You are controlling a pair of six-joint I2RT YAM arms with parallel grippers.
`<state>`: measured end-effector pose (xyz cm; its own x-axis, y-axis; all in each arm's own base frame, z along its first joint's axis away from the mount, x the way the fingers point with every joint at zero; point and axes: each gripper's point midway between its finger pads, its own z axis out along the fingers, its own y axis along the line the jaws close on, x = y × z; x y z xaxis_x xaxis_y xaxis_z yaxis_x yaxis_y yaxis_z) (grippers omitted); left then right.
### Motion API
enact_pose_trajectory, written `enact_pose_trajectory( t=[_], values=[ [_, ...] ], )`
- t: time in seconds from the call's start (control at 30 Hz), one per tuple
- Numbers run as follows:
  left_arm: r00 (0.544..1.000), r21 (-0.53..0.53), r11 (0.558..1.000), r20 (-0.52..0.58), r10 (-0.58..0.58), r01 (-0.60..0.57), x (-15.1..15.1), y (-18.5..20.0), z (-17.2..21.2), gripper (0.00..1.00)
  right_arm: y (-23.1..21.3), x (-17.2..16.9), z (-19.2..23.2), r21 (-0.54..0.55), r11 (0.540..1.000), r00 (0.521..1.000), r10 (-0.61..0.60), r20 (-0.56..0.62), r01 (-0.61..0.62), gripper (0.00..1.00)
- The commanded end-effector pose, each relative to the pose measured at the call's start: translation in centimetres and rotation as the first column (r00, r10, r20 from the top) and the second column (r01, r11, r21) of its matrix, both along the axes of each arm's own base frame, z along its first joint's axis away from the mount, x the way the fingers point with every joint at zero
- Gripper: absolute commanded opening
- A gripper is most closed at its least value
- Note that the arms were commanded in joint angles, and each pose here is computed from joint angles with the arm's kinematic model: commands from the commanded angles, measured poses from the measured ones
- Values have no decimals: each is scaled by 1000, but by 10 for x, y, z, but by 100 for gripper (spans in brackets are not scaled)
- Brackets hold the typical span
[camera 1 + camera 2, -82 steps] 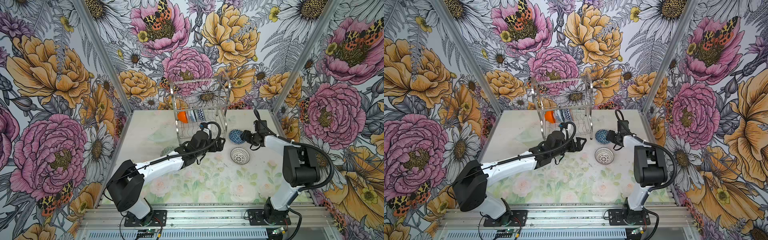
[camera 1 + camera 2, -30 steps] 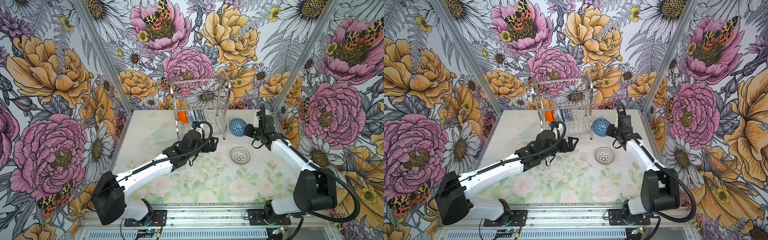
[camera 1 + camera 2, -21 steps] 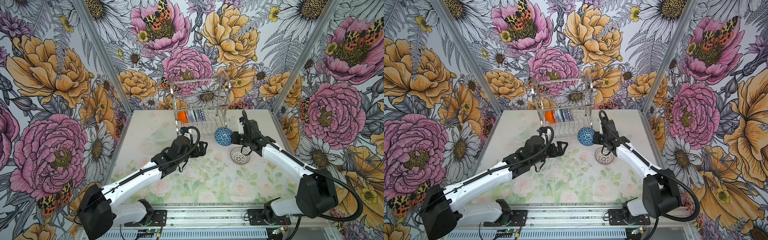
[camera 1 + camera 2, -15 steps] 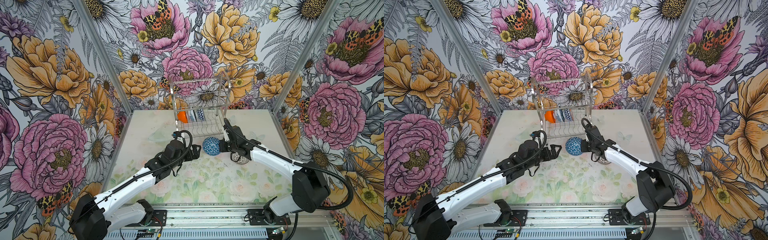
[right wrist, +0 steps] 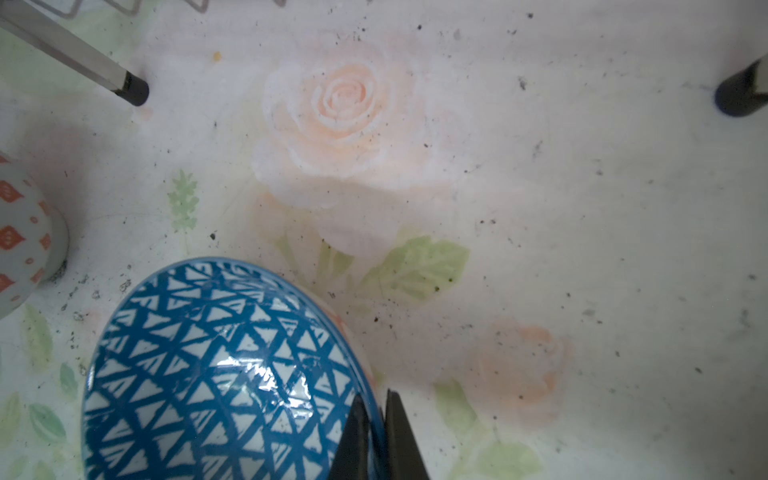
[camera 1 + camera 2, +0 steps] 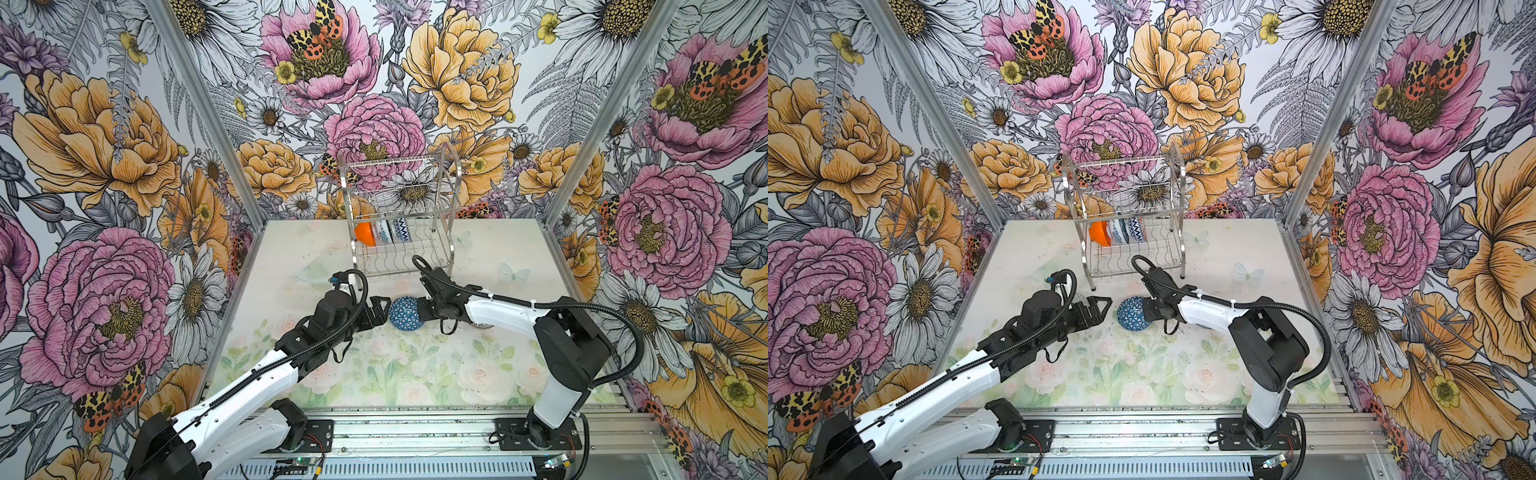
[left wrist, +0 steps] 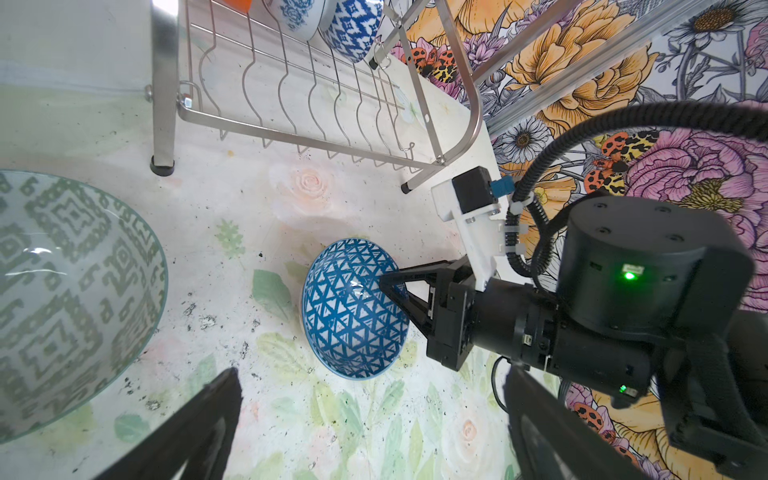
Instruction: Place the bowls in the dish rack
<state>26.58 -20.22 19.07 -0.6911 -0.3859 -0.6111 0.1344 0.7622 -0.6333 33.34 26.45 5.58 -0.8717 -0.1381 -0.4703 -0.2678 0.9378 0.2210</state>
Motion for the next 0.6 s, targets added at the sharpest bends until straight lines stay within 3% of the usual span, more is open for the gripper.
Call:
enact_pose_trajectory(
  t=[0.0, 0.2, 0.57],
  values=[
    [1000, -19, 1000, -4, -8, 8, -1, 0, 0, 99, 16, 24, 18, 60, 998, 996, -35, 77, 31, 3],
    [1000, -13, 1000, -1, -8, 8, -1, 3, 2, 98, 18, 26, 13, 56, 998, 997, -39, 70, 35, 12],
    [1000, -21, 1000, -5, -2, 2, 0, 8, 3, 99, 10, 31, 52, 65, 997, 987, -41, 153, 32, 32]
  ],
)
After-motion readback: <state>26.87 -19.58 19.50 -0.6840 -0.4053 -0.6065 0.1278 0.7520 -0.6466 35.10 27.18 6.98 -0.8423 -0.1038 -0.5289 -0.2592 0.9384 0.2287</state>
